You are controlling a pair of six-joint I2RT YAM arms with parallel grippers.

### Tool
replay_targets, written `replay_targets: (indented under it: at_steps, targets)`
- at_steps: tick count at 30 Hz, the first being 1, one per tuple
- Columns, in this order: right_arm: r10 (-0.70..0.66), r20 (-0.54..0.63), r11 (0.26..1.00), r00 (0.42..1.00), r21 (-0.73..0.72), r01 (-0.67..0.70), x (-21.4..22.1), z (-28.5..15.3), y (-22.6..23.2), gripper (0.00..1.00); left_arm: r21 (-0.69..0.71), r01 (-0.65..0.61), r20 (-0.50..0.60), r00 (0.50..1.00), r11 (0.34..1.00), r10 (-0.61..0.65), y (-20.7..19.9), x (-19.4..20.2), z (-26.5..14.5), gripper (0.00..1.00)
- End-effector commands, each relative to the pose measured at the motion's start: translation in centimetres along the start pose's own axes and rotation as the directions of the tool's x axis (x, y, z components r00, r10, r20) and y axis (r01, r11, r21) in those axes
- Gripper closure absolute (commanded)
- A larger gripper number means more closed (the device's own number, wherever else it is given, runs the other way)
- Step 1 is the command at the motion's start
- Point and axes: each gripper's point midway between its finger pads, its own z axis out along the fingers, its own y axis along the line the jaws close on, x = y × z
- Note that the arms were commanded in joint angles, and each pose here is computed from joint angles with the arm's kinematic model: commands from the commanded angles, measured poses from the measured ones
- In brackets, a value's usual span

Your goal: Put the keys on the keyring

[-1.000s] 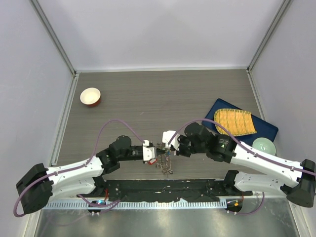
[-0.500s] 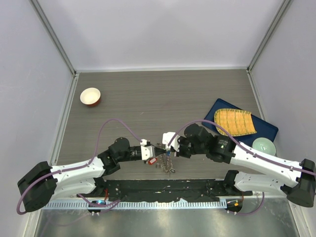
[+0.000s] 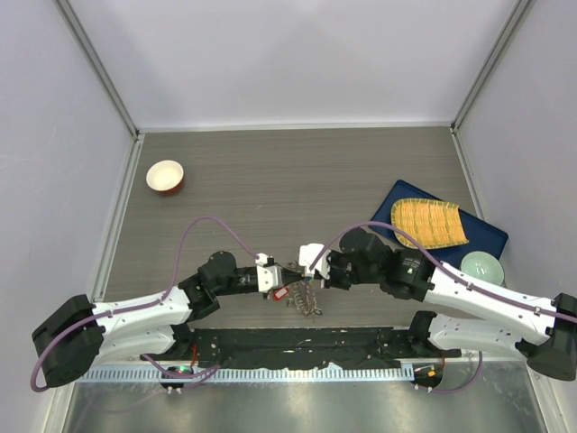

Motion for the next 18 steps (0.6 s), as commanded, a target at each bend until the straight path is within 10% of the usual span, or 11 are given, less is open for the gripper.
replay_targets:
  at_steps: [1, 18]
  targets:
    - [-0.031, 0.046, 0.999, 0.998, 0.034, 0.030, -1.12, -0.30, -0.52, 0.99, -0.023, -0.052, 0.096, 0.994, 0.998, 0.054, 0.82, -2.70, 0.22, 1.00]
    - [-0.047, 0.070, 0.999, 0.996, 0.018, 0.046, -1.74, -0.12, -0.14, 0.99, -0.003, -0.045, 0.100, 0.994, 0.999, 0.045, 0.57, -2.84, 0.44, 1.00]
